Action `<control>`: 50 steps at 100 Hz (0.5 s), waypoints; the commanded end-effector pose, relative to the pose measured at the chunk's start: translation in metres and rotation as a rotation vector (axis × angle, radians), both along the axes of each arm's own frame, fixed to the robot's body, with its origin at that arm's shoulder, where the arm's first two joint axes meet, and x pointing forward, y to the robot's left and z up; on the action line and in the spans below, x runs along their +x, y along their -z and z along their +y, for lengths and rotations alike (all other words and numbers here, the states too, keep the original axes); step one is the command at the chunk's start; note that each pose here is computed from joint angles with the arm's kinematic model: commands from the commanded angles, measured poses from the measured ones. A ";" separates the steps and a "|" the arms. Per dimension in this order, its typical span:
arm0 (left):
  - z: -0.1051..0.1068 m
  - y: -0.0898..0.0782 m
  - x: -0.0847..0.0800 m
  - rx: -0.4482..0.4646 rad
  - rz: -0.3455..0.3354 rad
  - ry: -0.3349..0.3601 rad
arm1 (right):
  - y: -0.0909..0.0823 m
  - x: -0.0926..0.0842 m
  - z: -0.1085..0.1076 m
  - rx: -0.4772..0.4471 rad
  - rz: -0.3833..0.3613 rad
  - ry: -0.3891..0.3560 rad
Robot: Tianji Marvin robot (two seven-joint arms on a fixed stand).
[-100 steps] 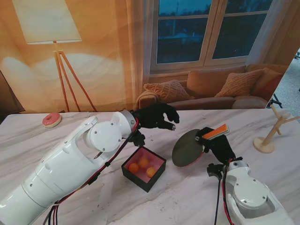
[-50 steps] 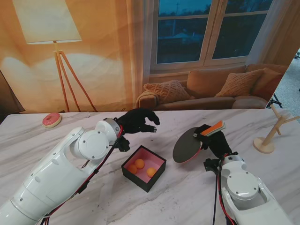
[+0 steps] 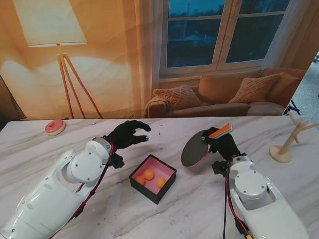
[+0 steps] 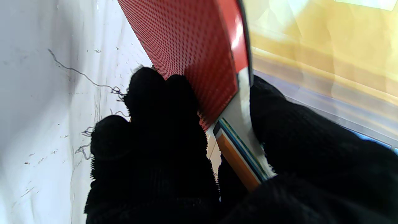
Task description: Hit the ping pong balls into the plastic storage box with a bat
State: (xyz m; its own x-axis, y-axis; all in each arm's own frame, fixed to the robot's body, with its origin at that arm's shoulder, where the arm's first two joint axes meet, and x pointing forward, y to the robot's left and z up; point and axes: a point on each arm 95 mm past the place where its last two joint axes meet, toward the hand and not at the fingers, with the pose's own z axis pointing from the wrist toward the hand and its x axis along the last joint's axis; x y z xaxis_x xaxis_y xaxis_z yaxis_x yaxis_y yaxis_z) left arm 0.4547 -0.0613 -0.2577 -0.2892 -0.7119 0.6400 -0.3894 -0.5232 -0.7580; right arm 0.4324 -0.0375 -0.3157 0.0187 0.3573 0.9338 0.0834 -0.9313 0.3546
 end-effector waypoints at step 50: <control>0.033 0.040 -0.034 0.066 0.107 -0.033 | 0.005 0.031 0.017 -0.008 0.119 -0.005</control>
